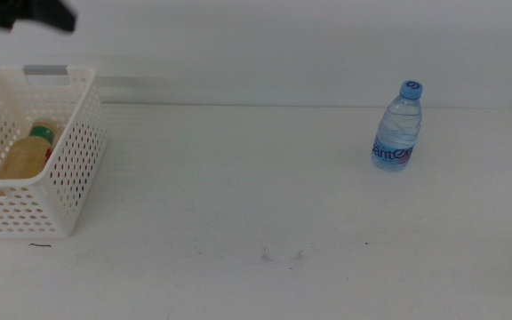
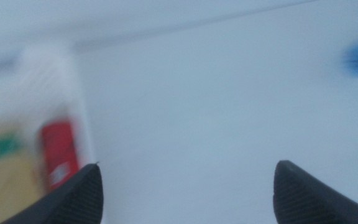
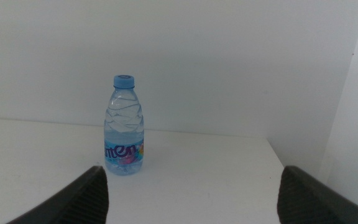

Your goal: Use arms to grab the bottles and put them into the dustbin to the left of the table.

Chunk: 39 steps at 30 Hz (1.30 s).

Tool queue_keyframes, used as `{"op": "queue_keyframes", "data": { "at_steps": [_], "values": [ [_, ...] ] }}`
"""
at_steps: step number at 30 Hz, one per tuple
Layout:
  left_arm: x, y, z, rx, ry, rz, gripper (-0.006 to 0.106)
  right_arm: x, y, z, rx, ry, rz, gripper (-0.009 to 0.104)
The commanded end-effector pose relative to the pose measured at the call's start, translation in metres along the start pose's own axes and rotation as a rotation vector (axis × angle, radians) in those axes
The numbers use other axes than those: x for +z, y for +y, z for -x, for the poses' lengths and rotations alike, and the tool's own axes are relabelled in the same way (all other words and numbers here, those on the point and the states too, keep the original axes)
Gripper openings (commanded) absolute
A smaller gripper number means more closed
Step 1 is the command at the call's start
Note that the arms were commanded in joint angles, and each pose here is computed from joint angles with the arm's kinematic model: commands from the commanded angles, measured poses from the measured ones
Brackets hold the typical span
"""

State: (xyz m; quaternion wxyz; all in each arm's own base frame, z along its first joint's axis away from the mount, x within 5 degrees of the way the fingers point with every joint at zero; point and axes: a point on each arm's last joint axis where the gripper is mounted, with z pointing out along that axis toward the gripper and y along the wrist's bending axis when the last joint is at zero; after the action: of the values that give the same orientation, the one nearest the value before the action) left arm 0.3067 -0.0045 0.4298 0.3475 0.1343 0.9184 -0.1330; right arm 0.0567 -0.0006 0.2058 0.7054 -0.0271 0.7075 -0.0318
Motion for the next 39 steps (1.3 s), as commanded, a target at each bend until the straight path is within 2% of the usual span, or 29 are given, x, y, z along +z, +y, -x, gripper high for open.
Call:
{"op": "queue_keyframes", "data": {
  "at_steps": [1, 6, 11, 15, 22, 32, 35, 37, 39],
  "values": [
    [-0.037, -0.045, 0.000, 0.094, -0.091, -0.062, 0.094, 0.000, -0.001, 0.000, -0.007, -0.007, -0.010, 0.074],
    [-0.084, -0.118, -0.018, 0.323, -0.177, -0.159, 0.094, 0.000, -0.001, 0.000, -0.007, -0.007, -0.010, 0.074],
    [-0.110, -0.141, -0.033, 0.374, -0.208, -0.137, 0.094, 0.000, -0.001, 0.000, -0.007, -0.007, -0.010, 0.074],
    [-0.114, -0.146, -0.036, 0.382, -0.218, -0.171, 0.094, 0.000, -0.001, 0.000, -0.007, -0.007, -0.010, 0.074],
    [-0.113, -0.146, -0.035, 0.382, -0.216, -0.168, 0.094, 0.000, -0.001, 0.000, -0.007, -0.007, -0.010, 0.074],
    [-0.115, -0.146, -0.027, 0.372, -0.306, -0.159, 0.094, 0.000, -0.001, 0.000, -0.007, -0.007, -0.010, 0.074],
    [-0.115, -0.146, -0.027, 0.372, -0.306, -0.159, 0.094, 0.000, -0.001, 0.003, 0.012, -0.046, -0.009, 0.074],
    [-0.115, -0.146, -0.027, 0.372, -0.306, -0.159, 0.094, -0.001, -0.001, 0.010, -0.008, -0.121, -0.012, 0.074],
    [-0.115, -0.146, -0.027, 0.372, -0.306, -0.159, 0.094, -0.002, -0.001, 0.016, 0.032, -0.190, -0.011, 0.074]
  ]
}}
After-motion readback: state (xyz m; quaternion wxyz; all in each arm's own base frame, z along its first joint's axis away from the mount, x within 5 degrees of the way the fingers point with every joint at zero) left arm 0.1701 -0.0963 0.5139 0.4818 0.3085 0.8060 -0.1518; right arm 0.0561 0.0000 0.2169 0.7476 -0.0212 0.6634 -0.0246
